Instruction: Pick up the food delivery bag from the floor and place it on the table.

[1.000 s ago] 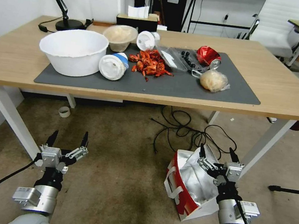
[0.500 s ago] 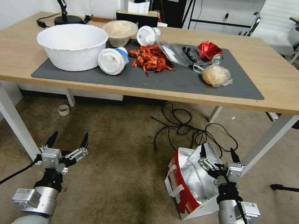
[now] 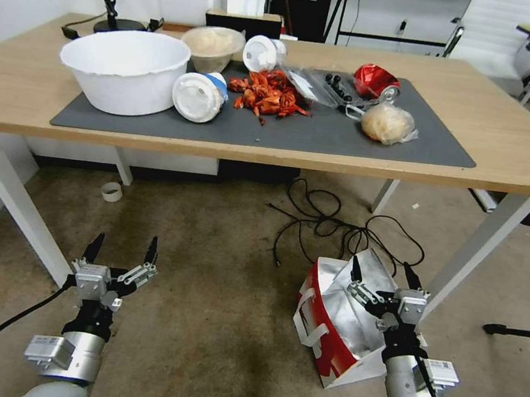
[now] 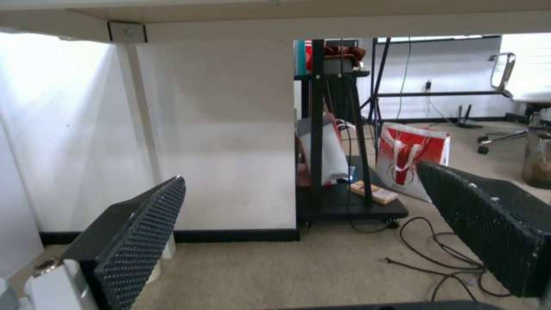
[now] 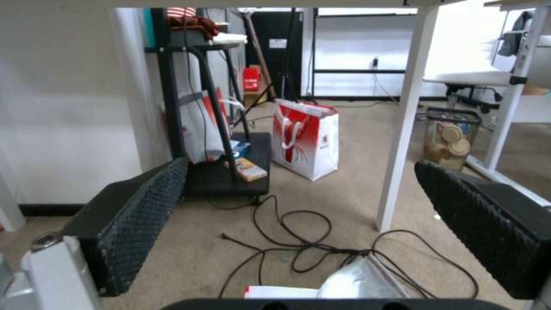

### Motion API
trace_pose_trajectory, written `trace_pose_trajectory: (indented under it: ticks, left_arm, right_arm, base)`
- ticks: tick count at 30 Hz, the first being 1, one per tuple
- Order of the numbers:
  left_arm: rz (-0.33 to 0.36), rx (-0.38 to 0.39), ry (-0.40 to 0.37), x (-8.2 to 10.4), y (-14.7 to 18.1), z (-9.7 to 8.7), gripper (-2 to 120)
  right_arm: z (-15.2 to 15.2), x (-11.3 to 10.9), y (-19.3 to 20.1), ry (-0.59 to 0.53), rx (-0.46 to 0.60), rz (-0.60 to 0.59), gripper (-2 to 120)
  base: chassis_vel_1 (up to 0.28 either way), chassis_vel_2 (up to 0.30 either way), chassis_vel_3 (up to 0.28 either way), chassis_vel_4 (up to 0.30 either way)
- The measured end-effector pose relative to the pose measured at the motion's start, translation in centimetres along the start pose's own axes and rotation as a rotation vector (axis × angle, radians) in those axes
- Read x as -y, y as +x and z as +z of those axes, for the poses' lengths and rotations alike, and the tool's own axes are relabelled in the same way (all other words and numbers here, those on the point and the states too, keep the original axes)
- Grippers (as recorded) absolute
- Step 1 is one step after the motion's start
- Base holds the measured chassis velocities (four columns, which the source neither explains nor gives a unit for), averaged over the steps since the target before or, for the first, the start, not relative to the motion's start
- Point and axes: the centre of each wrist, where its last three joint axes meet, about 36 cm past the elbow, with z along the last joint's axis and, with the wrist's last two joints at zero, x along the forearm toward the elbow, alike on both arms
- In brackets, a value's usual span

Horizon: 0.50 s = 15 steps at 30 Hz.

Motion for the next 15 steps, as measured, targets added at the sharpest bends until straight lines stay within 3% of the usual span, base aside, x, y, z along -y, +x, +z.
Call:
trace_pose_trajectory:
  ticks: [15]
  left_arm:
    - [0.001, -0.001, 0.005, -0.09, 0.03, 0.06, 100]
  right_arm:
    - [0.05, 0.08, 0.05, 0.006, -0.001, -0.006, 100]
  base:
    - [0.000, 0.000, 0.000, 0.000]
